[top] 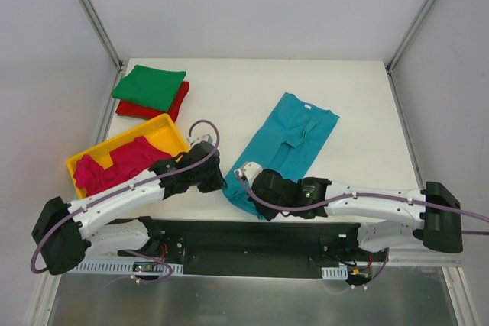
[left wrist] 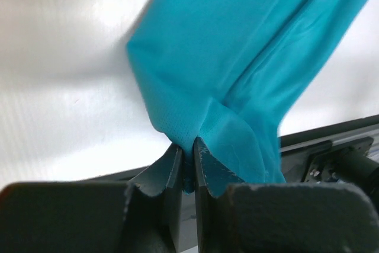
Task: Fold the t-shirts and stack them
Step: Grab the bottom of the folded rectangular tshirt with both arms, then fold the folded rectangular tshirt in 1/3 of the way
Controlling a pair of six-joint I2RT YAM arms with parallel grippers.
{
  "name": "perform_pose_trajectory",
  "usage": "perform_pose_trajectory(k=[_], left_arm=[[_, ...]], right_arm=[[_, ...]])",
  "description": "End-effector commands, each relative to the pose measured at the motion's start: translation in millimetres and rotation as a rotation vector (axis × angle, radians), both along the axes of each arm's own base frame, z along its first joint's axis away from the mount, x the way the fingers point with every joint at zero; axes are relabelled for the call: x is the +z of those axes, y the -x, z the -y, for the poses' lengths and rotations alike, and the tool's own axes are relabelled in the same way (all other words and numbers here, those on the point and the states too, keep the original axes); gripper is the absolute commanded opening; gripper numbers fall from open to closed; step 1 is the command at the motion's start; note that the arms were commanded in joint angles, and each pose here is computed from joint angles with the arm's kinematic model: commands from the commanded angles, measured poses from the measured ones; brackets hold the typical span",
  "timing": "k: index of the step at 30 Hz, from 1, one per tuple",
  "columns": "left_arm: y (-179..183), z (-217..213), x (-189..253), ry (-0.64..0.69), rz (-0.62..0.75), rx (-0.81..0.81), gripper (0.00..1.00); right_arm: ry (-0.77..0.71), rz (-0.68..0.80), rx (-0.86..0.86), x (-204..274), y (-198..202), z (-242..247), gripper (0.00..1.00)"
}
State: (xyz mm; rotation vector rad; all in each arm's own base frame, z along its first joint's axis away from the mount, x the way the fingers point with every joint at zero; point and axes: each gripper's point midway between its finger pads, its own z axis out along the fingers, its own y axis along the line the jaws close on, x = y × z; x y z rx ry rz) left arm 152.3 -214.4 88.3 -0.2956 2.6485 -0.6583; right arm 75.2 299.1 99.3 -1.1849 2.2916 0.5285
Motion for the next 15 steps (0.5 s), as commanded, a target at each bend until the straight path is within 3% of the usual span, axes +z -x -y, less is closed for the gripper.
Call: perform_pose_trajectory(k=[1, 15], left_arm=[[-37.7, 25.1, 31.6, -0.025, 0.091, -0.032, 0.08], [-141.1, 89.6, 51.0, -0.077, 0.130, -0.079, 0.05]], right_arm=[[0.035, 0.056, -0.163, 15.8, -39.1, 33.9, 0.00], [0.067, 0.109, -0.445, 23.6, -134.1, 104.9, 0.01]])
